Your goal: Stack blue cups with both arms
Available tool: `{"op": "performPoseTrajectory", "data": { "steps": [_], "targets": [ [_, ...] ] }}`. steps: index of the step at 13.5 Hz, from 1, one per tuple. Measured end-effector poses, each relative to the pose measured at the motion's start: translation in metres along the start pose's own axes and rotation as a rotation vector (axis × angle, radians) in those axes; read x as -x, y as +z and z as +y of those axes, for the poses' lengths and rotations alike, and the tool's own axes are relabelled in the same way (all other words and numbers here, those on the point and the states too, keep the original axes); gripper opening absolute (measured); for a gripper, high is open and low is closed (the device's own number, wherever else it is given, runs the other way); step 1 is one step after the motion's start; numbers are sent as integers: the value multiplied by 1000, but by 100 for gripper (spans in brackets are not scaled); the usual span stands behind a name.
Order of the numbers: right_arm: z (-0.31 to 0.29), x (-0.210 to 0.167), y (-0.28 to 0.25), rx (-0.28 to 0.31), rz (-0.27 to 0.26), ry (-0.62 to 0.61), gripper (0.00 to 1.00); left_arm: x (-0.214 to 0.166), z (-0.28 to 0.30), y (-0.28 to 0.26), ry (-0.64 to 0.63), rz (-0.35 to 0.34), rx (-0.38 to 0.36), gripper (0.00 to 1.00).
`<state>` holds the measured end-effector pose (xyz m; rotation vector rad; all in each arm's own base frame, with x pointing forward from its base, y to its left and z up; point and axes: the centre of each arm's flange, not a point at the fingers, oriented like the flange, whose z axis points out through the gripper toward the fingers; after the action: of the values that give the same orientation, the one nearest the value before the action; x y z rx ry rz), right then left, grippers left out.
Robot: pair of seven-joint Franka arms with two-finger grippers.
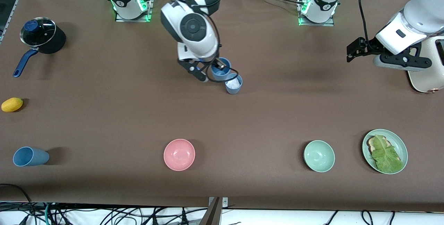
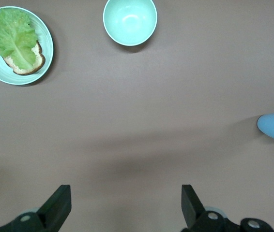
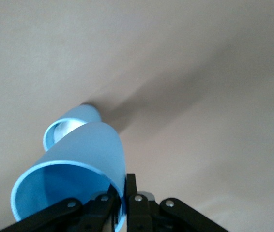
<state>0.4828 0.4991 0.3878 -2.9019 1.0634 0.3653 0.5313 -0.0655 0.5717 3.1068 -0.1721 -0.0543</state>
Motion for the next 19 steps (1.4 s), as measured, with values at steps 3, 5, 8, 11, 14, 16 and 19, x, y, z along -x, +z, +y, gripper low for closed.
{"op": "performPoseTrajectory", "data": {
  "steps": [3, 5, 8, 11, 14, 16, 19],
  "targets": [
    [-16, 7, 7, -13, -21, 13, 7, 0, 6, 1, 12, -3, 0, 100],
    [-20, 6, 19, -2, -25, 18, 7, -2, 0, 4, 1, -6, 2, 100],
    [-26, 1, 29, -21, -23, 24, 7, -2, -1, 4, -2, -6, 2, 100],
    [-29, 0, 29, -43, -20, 26, 7, -3, -2, 5, -4, -8, 2, 100],
    [-31, -3, 37, -40, -20, 30, 7, -4, -8, 8, -13, -11, 3, 100],
    [-32, -4, 41, -37, -20, 33, 7, -5, -8, 8, -13, -12, 3, 100],
    [-32, -7, 42, -36, -18, 43, 25, -5, -8, 8, -13, -12, 3, 100]
  ]
}}
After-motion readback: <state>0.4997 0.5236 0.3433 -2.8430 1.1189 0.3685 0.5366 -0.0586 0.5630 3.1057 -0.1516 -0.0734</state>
